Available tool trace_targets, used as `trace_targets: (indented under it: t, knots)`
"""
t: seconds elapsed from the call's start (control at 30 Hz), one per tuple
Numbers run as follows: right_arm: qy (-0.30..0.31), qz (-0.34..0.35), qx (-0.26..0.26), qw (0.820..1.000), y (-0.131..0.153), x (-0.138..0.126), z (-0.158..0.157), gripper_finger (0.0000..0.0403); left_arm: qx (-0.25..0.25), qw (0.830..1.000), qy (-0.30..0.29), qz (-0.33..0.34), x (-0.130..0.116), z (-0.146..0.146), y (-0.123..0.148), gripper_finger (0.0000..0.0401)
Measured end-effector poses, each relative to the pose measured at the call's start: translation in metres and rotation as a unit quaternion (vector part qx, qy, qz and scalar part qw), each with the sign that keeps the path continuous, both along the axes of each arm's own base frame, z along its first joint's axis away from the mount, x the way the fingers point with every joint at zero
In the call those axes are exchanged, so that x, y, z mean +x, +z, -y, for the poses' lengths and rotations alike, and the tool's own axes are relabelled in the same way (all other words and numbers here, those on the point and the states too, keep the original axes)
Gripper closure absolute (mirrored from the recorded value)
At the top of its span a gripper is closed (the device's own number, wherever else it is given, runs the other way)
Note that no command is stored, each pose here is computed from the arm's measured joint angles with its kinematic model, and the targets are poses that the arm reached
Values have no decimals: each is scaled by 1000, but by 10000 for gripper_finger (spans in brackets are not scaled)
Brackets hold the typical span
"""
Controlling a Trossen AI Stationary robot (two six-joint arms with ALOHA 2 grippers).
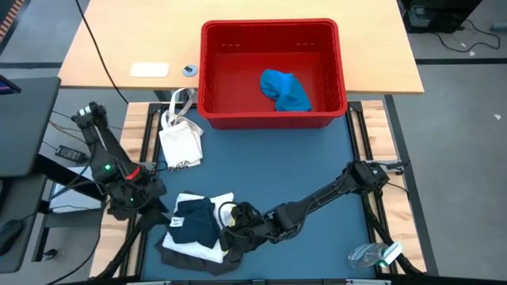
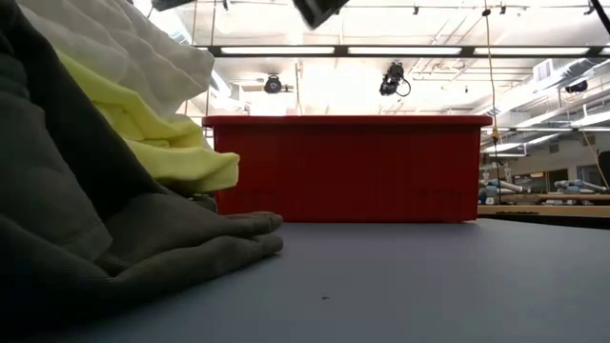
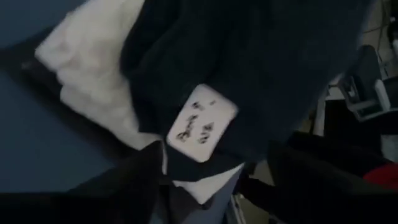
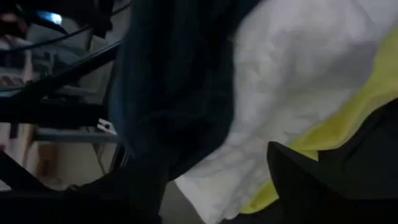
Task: Fold laundry
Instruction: Put the stack of clothes into bin
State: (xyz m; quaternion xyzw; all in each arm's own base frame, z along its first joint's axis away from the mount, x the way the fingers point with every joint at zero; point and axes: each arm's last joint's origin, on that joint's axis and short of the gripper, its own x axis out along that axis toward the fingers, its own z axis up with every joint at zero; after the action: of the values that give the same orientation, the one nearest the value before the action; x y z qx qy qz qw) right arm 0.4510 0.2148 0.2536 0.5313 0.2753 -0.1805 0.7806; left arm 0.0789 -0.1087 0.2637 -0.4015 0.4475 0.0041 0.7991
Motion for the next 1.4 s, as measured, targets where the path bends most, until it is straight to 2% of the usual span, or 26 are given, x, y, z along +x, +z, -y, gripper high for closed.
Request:
trace_targets:
  t: [0.17,0.27,0.4,0.5,0.57,0.67,0.83,1.0,1.13,1.23,1.33,1.4]
  knots:
    - [-38,50,4,998,-7,-9,-5,79,-1,1000,14,-22,-3,6,-31,39]
    - [-68,65,14,995,-6,-22,-9,55,-18,999,28,-27,-3,7,-49,7]
    - [-95,97,40,990,-15,-33,-19,36,-55,998,32,-11,0,11,-70,7]
    - [-92,127,69,985,-21,-31,-21,29,-88,995,35,29,3,15,-81,6]
    - [-96,137,79,983,-28,-27,-14,27,-108,992,34,54,4,16,-87,6]
    - [-106,133,68,983,-41,-17,3,27,-131,987,36,83,6,17,-93,7]
    - [-98,111,70,987,-49,-9,27,31,-138,982,59,119,7,16,-96,8]
    - [-55,87,105,989,-53,-4,36,38,-132,979,78,132,9,14,-95,23]
    - [-57,86,101,989,-54,-5,34,56,-126,977,89,147,14,11,-93,52]
    - [-45,88,113,989,-66,2,34,69,-117,974,102,166,21,8,-91,79]
    - [-47,105,119,986,-85,12,38,93,-119,970,121,177,27,4,-89,113]
    - [-51,119,128,983,-92,17,39,126,-122,969,123,174,30,2,-89,144]
